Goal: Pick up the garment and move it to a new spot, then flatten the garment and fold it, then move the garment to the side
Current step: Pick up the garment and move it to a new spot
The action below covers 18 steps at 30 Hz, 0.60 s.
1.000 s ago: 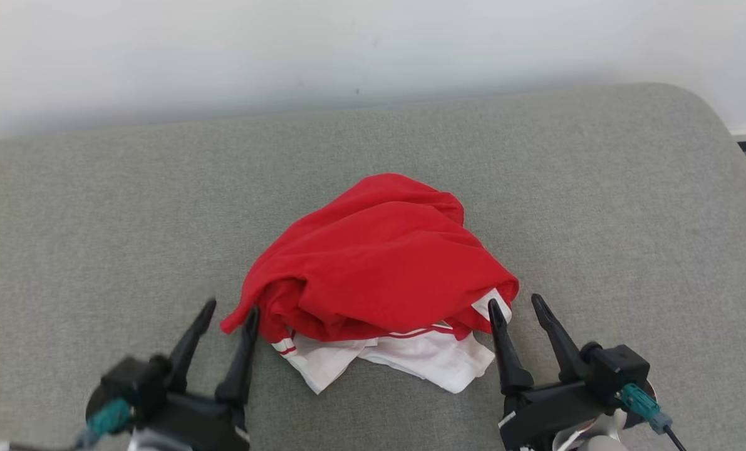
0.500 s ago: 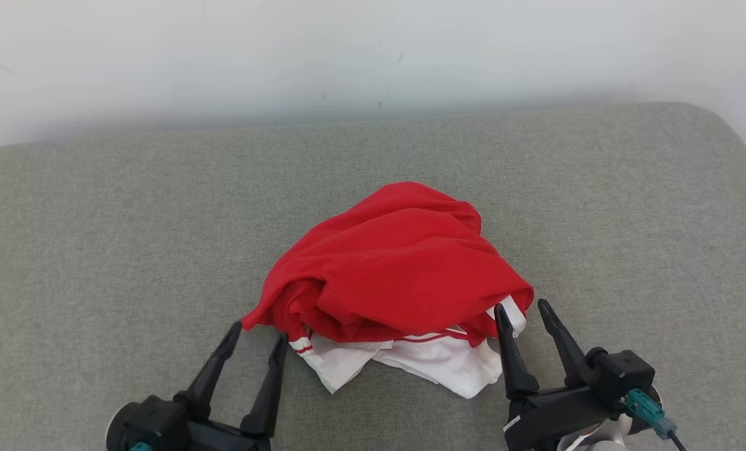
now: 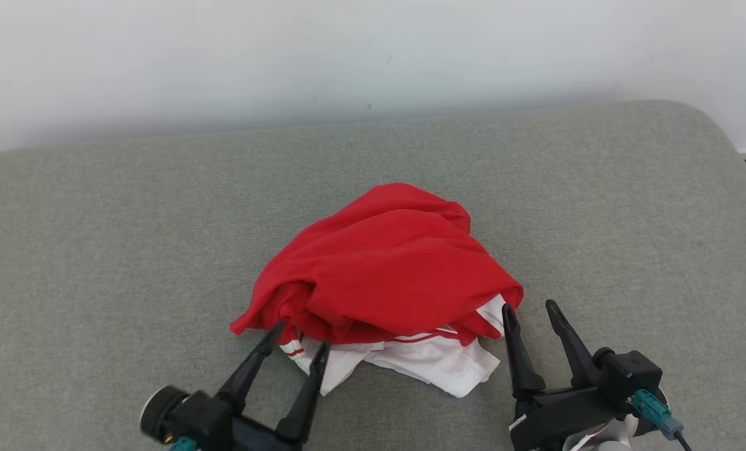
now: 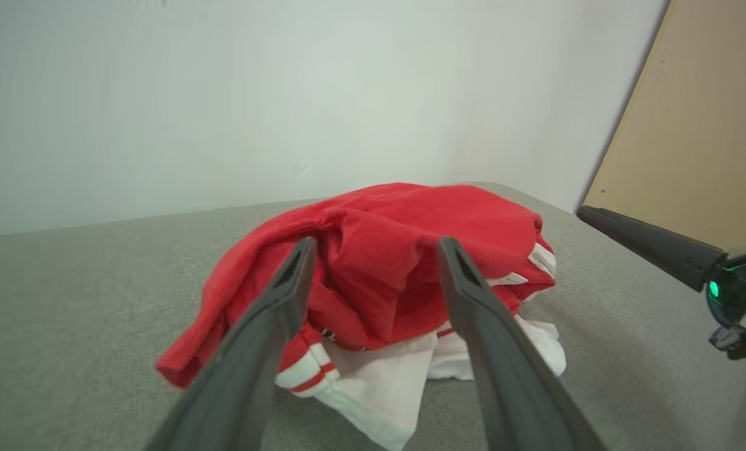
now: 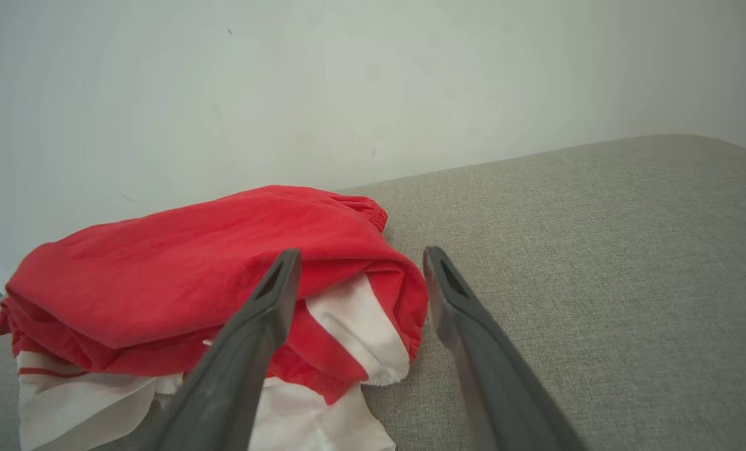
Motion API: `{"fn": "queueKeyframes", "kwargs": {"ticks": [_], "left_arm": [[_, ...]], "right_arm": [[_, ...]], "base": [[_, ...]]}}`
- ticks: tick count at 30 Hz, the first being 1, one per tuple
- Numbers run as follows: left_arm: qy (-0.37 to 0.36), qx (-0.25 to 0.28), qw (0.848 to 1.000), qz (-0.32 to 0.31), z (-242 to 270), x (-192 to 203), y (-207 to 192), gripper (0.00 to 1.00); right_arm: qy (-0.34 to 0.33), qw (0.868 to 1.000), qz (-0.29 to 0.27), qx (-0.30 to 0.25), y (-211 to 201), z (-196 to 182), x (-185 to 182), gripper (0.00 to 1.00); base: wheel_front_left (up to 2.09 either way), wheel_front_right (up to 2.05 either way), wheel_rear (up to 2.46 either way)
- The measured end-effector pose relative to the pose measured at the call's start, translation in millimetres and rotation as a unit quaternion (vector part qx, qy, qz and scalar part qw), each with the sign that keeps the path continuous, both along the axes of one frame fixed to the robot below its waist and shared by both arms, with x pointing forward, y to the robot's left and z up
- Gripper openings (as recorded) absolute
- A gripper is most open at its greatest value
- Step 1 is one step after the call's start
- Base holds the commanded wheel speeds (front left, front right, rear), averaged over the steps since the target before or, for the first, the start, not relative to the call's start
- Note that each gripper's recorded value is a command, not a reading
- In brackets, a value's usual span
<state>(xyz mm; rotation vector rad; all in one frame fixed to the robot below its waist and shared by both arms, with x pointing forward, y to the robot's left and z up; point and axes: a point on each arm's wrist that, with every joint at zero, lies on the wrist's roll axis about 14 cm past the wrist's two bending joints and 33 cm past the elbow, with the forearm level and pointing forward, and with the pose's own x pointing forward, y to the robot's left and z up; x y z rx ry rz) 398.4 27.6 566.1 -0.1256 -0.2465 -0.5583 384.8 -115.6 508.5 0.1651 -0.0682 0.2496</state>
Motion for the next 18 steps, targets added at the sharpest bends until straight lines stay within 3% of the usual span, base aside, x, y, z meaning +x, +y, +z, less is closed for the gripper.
{"fn": "queueKeyframes", "kwargs": {"ticks": [8, 18], "left_arm": [[-0.013, 0.061, 0.996, -0.064, -3.1, 18.9, -36.6, 1.0], [0.031, 0.11, 0.99, -0.081, -40.1, 39.8, -55.0, 1.0]], "right_arm": [[0.003, 1.0, -0.021, 0.006, -13.6, -0.6, -6.1, 1.0], [0.006, 0.998, -0.062, 0.005, -40.4, -1.5, -16.5, 1.0]], "base": [[0.0, 0.0, 0.0], [0.0, 0.0, 0.0]]}}
